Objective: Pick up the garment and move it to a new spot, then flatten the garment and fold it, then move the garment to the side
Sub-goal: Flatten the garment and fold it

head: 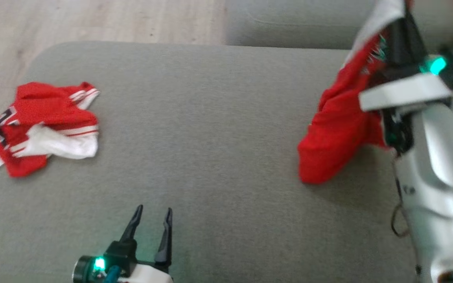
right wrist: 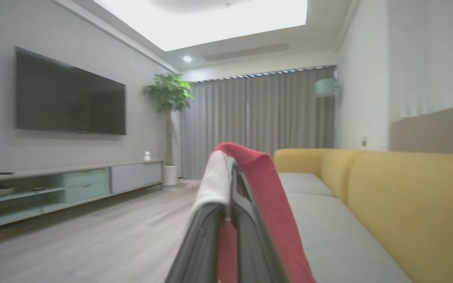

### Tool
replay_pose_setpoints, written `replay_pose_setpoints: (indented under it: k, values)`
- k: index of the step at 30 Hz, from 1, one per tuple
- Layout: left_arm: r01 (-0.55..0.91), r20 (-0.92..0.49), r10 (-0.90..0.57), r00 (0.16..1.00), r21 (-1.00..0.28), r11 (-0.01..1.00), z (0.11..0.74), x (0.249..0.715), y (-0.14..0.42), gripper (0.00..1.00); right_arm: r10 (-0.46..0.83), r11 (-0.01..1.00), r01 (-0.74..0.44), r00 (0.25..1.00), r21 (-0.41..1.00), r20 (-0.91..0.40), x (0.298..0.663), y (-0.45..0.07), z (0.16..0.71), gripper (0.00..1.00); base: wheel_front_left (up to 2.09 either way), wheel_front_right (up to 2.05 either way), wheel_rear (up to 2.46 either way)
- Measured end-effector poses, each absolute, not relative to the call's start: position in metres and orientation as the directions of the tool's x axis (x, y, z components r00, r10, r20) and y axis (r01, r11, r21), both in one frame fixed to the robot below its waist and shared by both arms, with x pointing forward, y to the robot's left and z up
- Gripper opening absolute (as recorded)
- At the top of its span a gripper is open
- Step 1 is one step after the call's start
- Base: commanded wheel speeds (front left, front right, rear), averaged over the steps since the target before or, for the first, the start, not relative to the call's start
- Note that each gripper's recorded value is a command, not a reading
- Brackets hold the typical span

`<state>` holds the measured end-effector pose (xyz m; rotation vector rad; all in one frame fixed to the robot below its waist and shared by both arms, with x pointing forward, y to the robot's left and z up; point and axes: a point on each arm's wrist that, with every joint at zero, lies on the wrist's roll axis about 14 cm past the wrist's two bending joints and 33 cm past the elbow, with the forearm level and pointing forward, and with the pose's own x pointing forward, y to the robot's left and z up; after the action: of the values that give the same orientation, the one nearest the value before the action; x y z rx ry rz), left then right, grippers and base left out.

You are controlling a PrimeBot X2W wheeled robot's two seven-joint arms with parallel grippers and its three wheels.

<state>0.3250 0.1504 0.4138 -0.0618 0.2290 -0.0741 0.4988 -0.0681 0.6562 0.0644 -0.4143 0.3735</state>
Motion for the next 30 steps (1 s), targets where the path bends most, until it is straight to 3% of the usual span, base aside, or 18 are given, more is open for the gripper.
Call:
replay_pose_setpoints:
  k: [6, 9, 11, 15, 20, 21, 22, 23, 24, 30]
  values:
    - [-0.015, -0.228, -0.003, 0.974, -0.079, 0.997, 0.413, 0.303, 0.169, 1.0, 0.495, 0.83, -0.555, 0.681, -0.06, 0.539, 0.491, 0.017, 0.735, 0.0, 0.0, 0.0, 0.0]
    - [-0.052, -0.239, 0.032, 0.971, -0.079, 0.996, 0.409, 0.293, 0.177, 1.0, 0.518, 0.797, -0.597, 0.605, -0.085, 0.605, 0.48, 0.038, 0.771, 0.0, 0.0, 0.0, 0.0]
    - [-0.063, -0.242, 0.043, 0.969, -0.078, 0.995, 0.408, 0.291, 0.179, 1.0, 0.517, 0.794, -0.601, 0.593, -0.088, 0.618, 0.477, 0.038, 0.777, 0.0, 0.0, 0.0, 0.0]
    - [-0.045, -0.258, 0.022, 0.966, -0.085, 0.995, 0.404, 0.293, 0.172, 1.0, 0.491, 0.829, -0.557, 0.678, -0.055, 0.547, 0.487, 0.01, 0.735, 0.0, 0.0, 0.0, 0.0]
    - [0.01, -0.273, -0.034, 0.961, -0.088, 0.996, 0.4, 0.305, 0.157, 1.0, 0.361, 0.928, -0.373, 0.898, 0.001, 0.251, 0.495, -0.086, 0.594, 0.0, 0.0, 0.0, 0.0]
    - [0.021, -0.276, -0.045, 0.96, -0.088, 0.996, 0.399, 0.308, 0.154, 1.0, 0.329, 0.942, -0.336, 0.927, 0.009, 0.18, 0.489, -0.104, 0.565, 0.07, 0.0, 0.0, 0.0]
    - [0.033, -0.278, -0.057, 0.959, -0.088, 0.996, 0.398, 0.312, 0.151, 1.0, 0.306, 0.951, -0.308, 0.946, -0.003, 0.108, 0.48, -0.119, 0.537, 0.36, 0.0, 0.0, 0.0]
    - [0.046, -0.277, -0.068, 0.958, -0.087, 0.995, 0.398, 0.317, 0.148, 1.0, 0.282, 0.959, -0.282, 0.958, -0.009, 0.044, 0.471, -0.132, 0.513, 0.84, 0.0, 0.0, 0.0]
    - [0.059, -0.275, -0.08, 0.958, -0.086, 0.995, 0.399, 0.322, 0.145, 1.0, 0.251, 0.968, -0.251, 0.968, 0.001, -0.014, 0.463, -0.144, 0.491, 1.0, 0.0, 0.0, 0.0]
    - [0.109, -0.263, -0.128, 0.956, -0.085, 0.99, 0.401, 0.34, 0.132, 1.0, 0.118, 0.993, -0.12, 0.98, 0.001, -0.162, 0.435, -0.186, 0.439, 1.0, 0.0, 0.0, 0.0]
